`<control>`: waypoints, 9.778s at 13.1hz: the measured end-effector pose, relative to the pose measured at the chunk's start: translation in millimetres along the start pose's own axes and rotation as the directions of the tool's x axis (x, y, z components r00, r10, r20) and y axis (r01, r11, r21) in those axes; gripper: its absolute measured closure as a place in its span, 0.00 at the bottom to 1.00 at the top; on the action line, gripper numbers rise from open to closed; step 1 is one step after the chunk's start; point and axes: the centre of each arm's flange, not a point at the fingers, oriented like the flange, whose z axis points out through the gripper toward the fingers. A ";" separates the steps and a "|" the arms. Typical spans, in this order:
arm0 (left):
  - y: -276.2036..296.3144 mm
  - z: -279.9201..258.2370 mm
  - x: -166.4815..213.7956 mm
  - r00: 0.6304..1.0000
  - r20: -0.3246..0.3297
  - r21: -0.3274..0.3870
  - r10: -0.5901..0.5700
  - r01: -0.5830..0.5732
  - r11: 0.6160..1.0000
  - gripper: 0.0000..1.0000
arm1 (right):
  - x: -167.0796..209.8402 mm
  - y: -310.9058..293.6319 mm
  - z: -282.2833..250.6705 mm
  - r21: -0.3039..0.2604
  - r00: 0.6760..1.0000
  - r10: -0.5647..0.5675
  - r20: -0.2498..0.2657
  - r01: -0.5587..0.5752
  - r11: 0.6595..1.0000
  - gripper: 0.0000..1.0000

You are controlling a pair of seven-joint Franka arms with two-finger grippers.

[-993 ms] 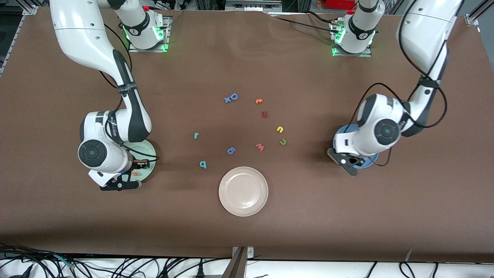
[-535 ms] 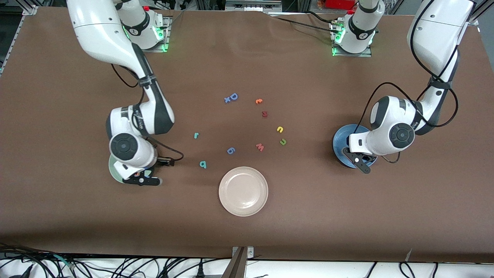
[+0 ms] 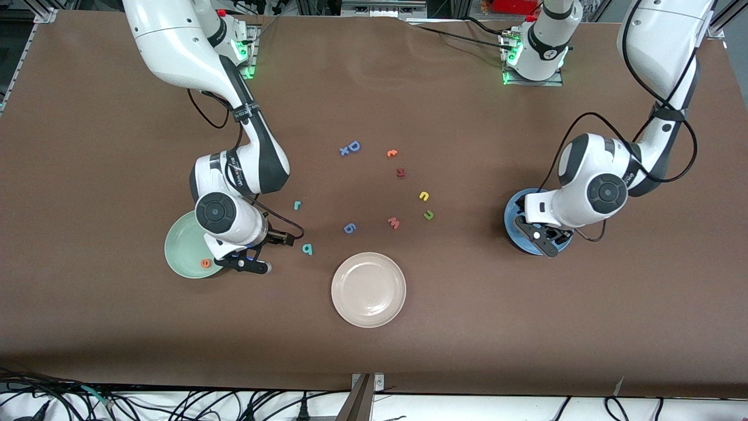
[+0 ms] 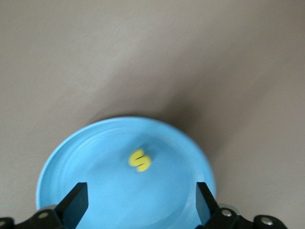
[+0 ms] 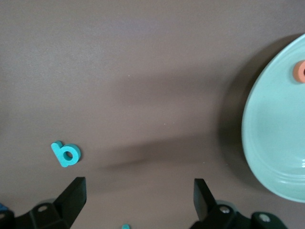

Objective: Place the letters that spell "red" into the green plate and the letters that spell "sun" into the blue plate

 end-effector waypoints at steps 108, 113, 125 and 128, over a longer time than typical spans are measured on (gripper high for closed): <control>109.6 -4.7 115.2 0.933 0.160 0.135 -0.323 0.303 0.943 0.70 | 24.5 -8.5 -5.7 0.007 0.990 -0.115 -0.080 0.116 0.993 0.72; 7.7 -6.9 55.1 0.946 0.260 0.083 -0.195 0.179 0.980 0.70 | 65.9 103.5 -14.2 -0.064 0.963 -0.267 -0.032 0.264 0.962 0.72; -71.1 59.4 -27.1 0.969 0.177 0.093 -0.173 0.158 0.983 0.70 | 42.0 121.7 -44.7 -0.051 0.985 -0.167 -0.033 0.165 0.985 0.00; -68.7 56.0 -24.4 0.972 0.163 0.097 -0.167 0.153 0.983 0.56 | 18.3 124.9 -75.2 -0.036 0.988 -0.149 -0.045 0.147 0.988 0.00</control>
